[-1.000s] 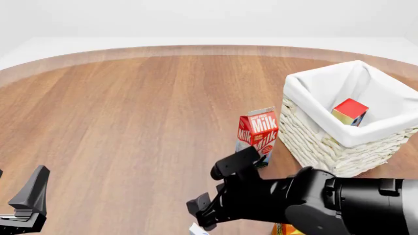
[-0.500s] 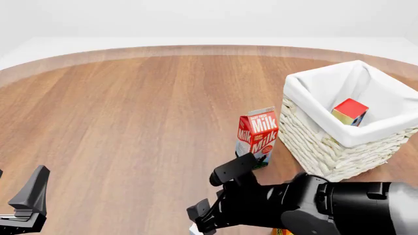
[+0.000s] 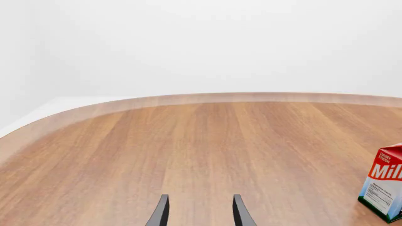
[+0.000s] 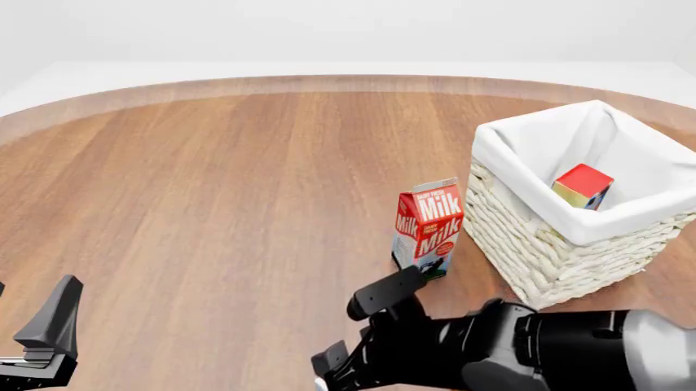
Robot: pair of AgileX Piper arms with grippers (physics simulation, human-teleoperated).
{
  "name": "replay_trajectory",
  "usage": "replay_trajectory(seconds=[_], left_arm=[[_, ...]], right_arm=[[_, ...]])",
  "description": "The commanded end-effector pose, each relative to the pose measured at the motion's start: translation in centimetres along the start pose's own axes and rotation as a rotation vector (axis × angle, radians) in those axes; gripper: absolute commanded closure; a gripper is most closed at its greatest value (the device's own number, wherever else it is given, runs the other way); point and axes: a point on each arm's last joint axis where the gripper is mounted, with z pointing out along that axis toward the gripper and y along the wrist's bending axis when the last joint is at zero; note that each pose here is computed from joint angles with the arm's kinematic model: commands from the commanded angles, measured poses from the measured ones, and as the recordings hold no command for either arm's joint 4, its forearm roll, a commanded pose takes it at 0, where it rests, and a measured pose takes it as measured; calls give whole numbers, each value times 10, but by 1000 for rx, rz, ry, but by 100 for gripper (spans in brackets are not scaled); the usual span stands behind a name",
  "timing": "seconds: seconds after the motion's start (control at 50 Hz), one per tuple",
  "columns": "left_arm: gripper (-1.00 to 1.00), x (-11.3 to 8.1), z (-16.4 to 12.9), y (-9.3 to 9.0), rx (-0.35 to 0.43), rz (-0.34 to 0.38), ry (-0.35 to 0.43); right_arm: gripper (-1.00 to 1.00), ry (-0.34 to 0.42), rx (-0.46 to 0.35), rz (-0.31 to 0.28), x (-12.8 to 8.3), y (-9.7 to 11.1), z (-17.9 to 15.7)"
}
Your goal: Pick up the cream cheese box and the butter, and put them in the basket.
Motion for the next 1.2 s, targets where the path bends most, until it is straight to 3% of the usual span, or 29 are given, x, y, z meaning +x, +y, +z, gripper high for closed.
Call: replay_trajectory(seconds=[0.02,1.2], left_arm=[[-100,0,0,0,0,0,0],[-100,0,0,0,0,0,0]], right_arm=[[-100,5,-3,5,3,1,4],[-100,30,-12,22,18,2,20]])
